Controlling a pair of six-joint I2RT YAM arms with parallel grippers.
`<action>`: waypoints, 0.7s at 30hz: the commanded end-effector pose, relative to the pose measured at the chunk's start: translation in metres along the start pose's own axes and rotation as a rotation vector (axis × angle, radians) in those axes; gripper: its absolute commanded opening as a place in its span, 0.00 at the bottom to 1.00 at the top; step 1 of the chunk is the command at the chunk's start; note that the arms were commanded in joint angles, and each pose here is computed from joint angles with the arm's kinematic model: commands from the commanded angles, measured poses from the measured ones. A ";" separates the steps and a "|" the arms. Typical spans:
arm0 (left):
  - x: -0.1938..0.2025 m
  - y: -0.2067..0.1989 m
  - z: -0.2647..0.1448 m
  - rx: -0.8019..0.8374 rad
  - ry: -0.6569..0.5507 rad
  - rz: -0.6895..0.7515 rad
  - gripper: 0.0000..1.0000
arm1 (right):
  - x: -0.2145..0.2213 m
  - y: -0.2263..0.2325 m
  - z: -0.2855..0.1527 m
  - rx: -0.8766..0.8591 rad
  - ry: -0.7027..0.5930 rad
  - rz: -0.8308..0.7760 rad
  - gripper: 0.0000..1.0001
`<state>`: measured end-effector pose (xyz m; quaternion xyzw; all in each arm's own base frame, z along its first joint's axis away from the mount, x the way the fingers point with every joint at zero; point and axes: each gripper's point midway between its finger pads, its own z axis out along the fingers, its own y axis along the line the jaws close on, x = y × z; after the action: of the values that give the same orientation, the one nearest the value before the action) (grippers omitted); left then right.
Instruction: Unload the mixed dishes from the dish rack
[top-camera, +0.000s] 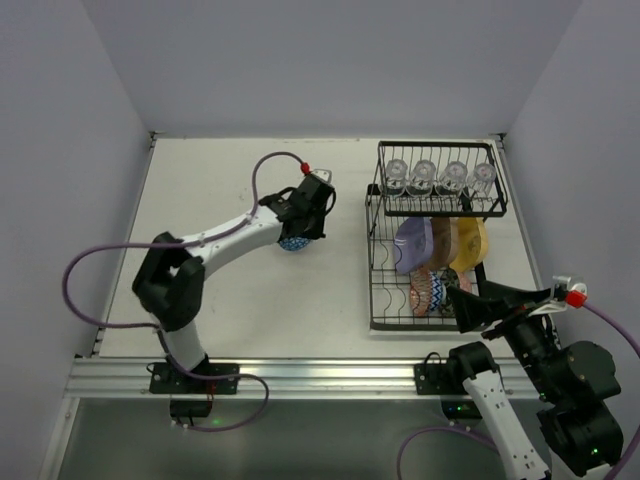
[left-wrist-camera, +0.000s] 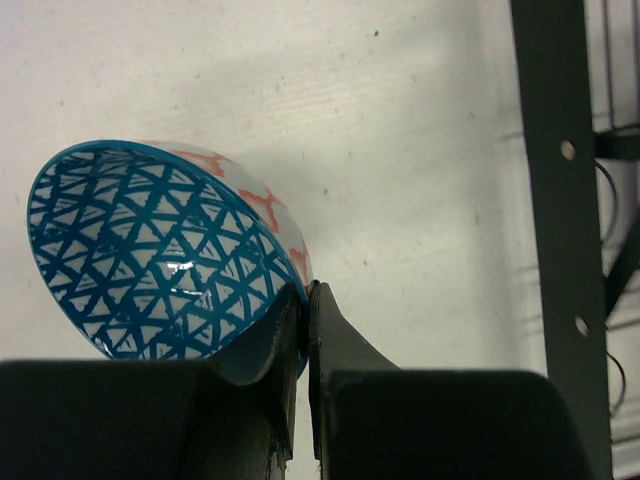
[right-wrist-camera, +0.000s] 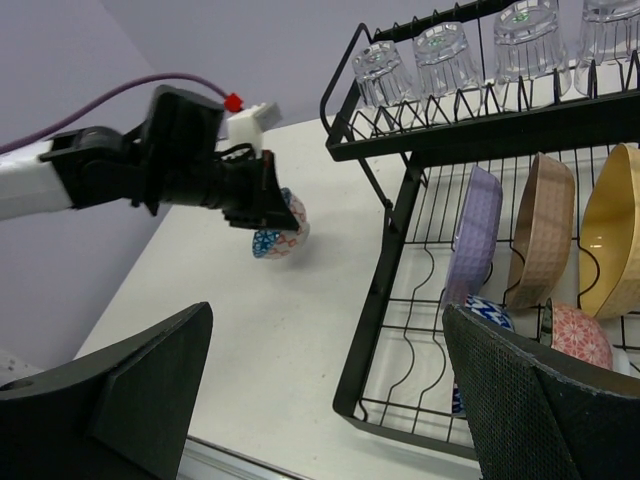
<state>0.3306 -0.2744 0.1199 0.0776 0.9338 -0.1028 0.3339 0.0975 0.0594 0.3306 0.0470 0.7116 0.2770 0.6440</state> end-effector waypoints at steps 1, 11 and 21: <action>-0.013 0.005 0.016 -0.032 0.102 0.117 0.00 | -0.003 0.005 0.001 -0.024 0.003 -0.024 0.99; -0.038 0.032 0.060 -0.174 0.182 0.169 0.00 | 0.003 0.000 -0.003 -0.012 0.019 -0.042 0.99; -0.030 0.045 0.085 -0.215 0.267 0.245 0.00 | 0.013 0.002 0.003 -0.036 0.045 -0.021 0.99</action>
<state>0.4121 -0.2622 0.0615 0.1440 0.9619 0.0289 0.2306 0.1000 0.0609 0.3187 0.0385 0.7248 0.2693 0.6330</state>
